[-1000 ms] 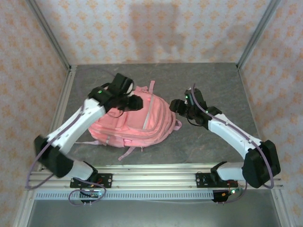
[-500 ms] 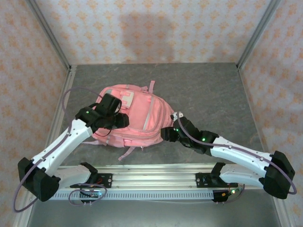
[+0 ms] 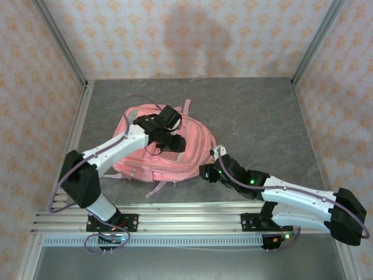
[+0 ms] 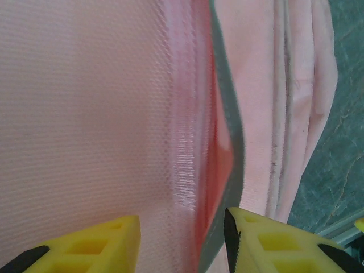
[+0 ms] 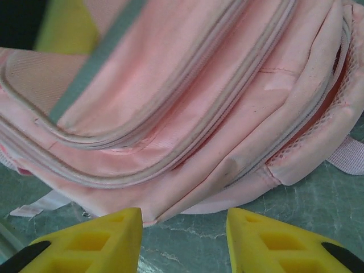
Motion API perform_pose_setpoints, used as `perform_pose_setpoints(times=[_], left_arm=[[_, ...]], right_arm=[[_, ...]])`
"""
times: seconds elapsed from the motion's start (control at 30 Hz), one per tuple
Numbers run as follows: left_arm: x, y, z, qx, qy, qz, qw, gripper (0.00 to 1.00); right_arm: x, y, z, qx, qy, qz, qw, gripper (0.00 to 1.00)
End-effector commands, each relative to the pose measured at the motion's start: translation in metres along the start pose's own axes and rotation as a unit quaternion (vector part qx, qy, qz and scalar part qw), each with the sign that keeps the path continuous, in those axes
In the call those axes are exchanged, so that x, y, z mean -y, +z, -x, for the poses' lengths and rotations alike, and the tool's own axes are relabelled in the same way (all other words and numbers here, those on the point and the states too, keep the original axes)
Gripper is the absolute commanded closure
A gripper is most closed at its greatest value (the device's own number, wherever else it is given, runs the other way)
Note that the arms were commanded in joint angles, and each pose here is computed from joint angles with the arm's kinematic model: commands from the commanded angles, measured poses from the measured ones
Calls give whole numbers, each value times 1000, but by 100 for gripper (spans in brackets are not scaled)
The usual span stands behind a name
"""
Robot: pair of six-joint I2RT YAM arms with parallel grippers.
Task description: Pack books, pencil case, and school supplies into a backpack
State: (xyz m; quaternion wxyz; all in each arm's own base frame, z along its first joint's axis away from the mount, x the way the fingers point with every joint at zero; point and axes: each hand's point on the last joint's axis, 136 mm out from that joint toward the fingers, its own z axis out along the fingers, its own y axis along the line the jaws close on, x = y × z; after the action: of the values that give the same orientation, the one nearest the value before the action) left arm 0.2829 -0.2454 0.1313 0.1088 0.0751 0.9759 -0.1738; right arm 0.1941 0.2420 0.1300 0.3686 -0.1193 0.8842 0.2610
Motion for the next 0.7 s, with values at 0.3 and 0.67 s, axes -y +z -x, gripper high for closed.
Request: perform_pose_setpoints(times=[0.3,0.67], left_arm=[[8,21,24,-16,14,33,999,58],[6,40,28,-25,-1,40,999,90]], right_arm=[[9,-8,6,23,-7,-19,1000,58],[0,-4,3,20,-13,6,1000,60]])
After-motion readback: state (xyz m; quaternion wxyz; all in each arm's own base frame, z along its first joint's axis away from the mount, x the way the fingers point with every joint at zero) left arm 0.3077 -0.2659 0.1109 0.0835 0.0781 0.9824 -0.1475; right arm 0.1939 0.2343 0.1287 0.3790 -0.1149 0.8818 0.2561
